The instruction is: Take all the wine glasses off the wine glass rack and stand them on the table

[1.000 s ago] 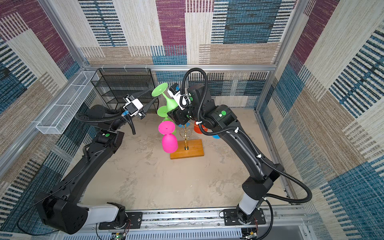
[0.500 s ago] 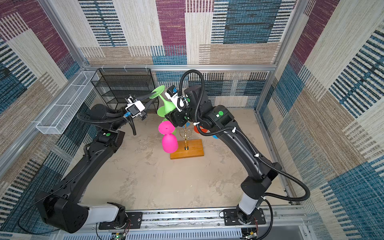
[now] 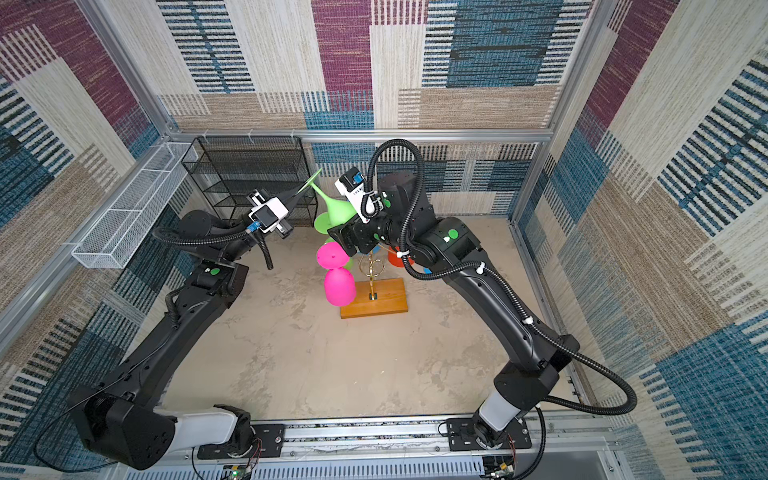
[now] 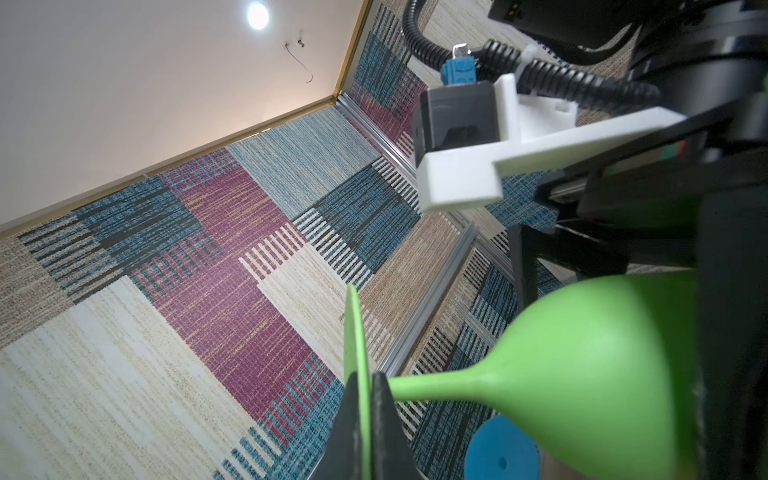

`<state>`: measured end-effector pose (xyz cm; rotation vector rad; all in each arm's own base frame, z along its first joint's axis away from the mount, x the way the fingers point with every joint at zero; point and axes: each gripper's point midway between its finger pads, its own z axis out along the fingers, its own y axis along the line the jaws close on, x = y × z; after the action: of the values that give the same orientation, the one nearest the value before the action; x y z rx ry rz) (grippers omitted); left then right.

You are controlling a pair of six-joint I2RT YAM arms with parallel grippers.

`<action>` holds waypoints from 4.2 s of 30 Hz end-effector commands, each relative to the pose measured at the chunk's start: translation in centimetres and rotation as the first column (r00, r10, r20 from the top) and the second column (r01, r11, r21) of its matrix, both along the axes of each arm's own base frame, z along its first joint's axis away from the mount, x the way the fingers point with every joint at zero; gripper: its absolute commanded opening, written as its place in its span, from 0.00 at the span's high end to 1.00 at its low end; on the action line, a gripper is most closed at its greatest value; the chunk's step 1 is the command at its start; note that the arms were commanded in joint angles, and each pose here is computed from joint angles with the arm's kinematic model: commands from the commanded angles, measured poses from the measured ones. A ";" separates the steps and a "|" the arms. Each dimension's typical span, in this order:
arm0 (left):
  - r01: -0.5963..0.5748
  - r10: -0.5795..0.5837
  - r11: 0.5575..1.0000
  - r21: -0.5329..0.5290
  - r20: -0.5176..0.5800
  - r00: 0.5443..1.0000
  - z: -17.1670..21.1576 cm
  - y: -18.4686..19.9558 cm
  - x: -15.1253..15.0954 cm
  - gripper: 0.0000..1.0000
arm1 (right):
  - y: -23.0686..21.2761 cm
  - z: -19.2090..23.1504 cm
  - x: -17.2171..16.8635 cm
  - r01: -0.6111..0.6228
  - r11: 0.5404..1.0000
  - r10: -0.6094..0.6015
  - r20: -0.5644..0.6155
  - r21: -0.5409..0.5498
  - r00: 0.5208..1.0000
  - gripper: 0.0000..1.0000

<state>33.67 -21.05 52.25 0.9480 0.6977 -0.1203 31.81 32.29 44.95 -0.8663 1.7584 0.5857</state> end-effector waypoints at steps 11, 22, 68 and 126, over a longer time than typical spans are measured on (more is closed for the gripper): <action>-0.251 0.025 0.905 -0.342 -0.548 0.836 -2.0 4.9 3.3 1.00 | -9.3 11.4 -3.0 -0.061 0.870 -0.065 0.238 0.488 0.969 0.04; -0.291 -0.085 0.878 -0.381 -0.720 0.688 -5.6 5.1 2.6 1.00 | -11.3 6.2 -3.2 -0.012 0.852 -0.040 0.087 0.523 0.995 0.34; -0.412 -0.090 0.817 -0.402 -0.796 0.599 -7.0 8.6 1.1 0.26 | -9.7 5.6 4.4 0.149 0.871 -0.160 -0.018 0.468 0.987 1.00; -0.653 0.001 0.689 -0.314 -0.901 0.435 -16.9 17.4 1.8 0.15 | -36.7 -20.9 4.1 0.834 0.413 -0.907 -0.248 -0.366 0.340 1.00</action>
<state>35.48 -3.61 34.38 -0.0707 1.7130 -0.4470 34.50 -4.13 23.80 0.2358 2.4183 -0.1786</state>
